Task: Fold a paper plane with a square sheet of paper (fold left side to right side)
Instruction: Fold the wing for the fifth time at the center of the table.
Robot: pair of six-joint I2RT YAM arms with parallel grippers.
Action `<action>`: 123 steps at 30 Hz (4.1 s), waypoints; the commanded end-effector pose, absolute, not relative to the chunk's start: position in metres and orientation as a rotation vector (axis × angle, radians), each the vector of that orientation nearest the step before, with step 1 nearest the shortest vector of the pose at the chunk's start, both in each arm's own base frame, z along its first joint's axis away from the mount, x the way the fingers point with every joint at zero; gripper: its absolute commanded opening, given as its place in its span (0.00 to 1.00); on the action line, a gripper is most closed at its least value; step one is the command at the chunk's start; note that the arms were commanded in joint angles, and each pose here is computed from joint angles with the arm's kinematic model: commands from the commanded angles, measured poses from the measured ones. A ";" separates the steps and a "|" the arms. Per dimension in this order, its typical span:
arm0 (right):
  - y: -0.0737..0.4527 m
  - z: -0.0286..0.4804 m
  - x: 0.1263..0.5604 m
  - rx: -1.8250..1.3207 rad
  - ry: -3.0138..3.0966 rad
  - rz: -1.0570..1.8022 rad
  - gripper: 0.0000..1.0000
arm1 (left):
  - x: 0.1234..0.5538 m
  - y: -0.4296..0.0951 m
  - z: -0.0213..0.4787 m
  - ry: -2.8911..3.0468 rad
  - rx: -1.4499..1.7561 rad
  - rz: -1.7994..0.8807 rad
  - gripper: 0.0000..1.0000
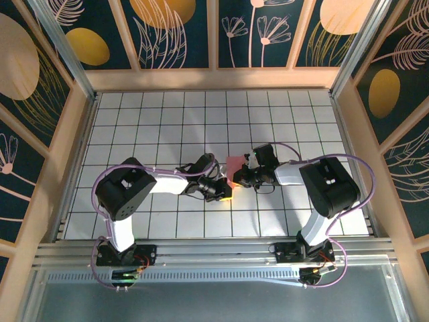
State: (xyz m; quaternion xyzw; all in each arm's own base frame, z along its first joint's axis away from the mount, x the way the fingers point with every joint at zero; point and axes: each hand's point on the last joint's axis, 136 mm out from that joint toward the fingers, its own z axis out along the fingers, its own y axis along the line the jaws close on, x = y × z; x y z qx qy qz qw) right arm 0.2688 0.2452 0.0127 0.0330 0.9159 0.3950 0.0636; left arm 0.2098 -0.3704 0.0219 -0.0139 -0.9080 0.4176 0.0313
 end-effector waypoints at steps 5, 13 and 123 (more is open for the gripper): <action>0.208 -0.047 0.227 0.221 3.025 0.902 0.00 | 0.203 -0.369 0.012 -2.759 -0.019 1.267 0.04; 0.208 -0.047 0.227 0.219 3.027 0.900 0.00 | 0.200 -0.369 0.009 -2.748 -0.021 1.263 0.04; 0.239 0.009 0.321 0.096 2.808 0.975 0.00 | 0.214 -0.344 -0.022 -2.914 -0.038 1.024 0.00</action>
